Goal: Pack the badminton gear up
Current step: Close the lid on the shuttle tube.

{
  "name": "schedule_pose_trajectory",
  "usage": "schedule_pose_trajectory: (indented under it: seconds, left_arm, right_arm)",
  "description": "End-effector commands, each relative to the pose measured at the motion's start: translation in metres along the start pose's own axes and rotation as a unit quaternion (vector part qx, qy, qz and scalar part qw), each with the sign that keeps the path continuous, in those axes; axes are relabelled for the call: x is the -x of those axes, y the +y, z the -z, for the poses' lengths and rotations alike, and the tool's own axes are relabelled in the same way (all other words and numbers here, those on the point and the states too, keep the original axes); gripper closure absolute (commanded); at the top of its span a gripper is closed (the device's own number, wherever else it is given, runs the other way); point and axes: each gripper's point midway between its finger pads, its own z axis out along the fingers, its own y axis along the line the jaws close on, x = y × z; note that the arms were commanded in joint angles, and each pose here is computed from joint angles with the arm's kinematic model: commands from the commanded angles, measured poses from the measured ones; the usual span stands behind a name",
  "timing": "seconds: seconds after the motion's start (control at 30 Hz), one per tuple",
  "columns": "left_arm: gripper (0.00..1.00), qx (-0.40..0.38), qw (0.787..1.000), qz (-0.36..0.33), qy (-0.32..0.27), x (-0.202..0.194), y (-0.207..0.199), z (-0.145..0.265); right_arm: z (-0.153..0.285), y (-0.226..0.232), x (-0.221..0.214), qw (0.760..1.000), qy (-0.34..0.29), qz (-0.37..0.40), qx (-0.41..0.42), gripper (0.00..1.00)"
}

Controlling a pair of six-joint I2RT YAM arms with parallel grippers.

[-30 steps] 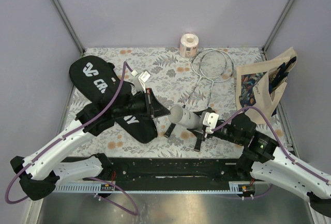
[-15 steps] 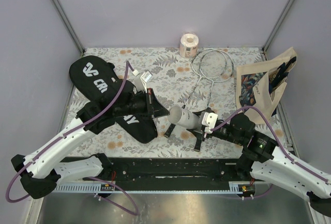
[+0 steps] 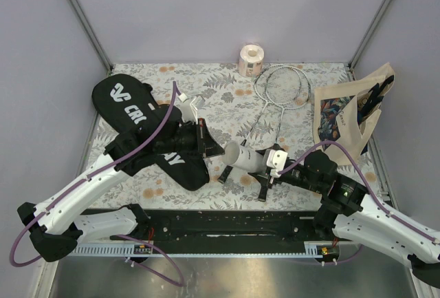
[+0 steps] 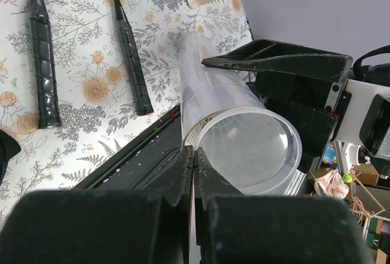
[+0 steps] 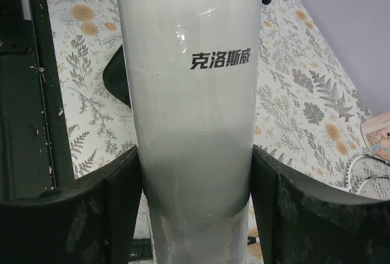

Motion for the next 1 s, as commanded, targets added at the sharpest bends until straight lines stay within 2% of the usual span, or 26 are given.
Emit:
schedule_pose_trajectory:
  seconds: [0.0,0.97]
  left_arm:
    - [1.0,0.036,0.999,-0.008,-0.01,0.003,0.013,0.003]
    - [1.0,0.084,0.996,-0.032,0.02,0.001,0.023,-0.004]
  right_arm:
    - [0.001,-0.012,0.042,0.997,-0.072,0.016,-0.017,0.62]
    - [-0.006,-0.014,0.03,0.999,-0.039,0.027,-0.015,0.62]
